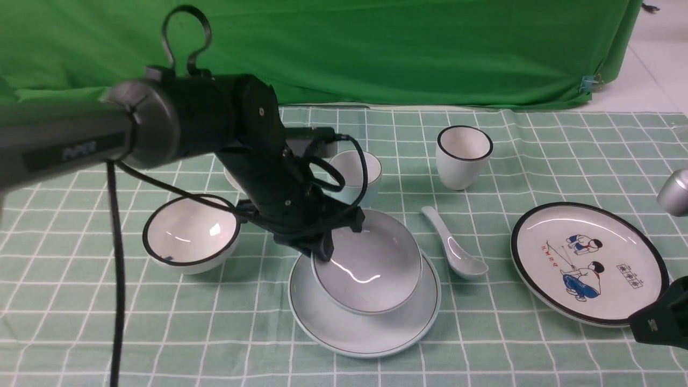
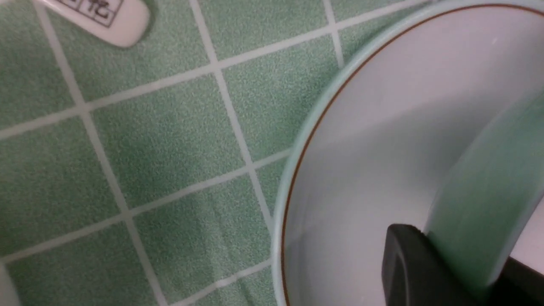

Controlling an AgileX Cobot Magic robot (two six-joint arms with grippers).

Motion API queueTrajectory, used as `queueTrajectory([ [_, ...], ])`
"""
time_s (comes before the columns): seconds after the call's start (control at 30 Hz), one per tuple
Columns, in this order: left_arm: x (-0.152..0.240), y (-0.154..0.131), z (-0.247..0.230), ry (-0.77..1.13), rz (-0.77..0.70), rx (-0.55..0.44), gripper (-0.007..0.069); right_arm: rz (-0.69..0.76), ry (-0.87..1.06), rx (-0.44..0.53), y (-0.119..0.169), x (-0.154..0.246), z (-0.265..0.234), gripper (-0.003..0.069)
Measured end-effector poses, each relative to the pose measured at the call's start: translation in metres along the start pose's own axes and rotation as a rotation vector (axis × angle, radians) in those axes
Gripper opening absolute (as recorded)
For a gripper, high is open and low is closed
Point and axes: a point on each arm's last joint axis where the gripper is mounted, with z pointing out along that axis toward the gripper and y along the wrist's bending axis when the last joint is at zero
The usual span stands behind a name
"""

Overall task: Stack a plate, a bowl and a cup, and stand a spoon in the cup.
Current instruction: Use the left arm to put the blue rice bowl into the blue large plate in the middle

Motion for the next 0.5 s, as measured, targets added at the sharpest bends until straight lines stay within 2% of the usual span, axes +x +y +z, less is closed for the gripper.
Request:
queueTrajectory([
  [0.17,-0.0001,-0.0017,0.0073,0.012,-0.025,0.037,0.0027,0.0,-0.003,0.001,-0.0001,-0.0003,0.0,0.007],
  [0.33,-0.0004,-0.001,0.0074,0.008,-0.027,0.029,0.0046,0.001,-0.003,0.0,0.0,-0.0003,0.0,0.007],
  [0.5,-0.0007,0.0011,0.0073,0.006,-0.018,0.005,0.0194,0.001,-0.003,-0.001,0.0001,-0.0003,0.0,0.007],
])
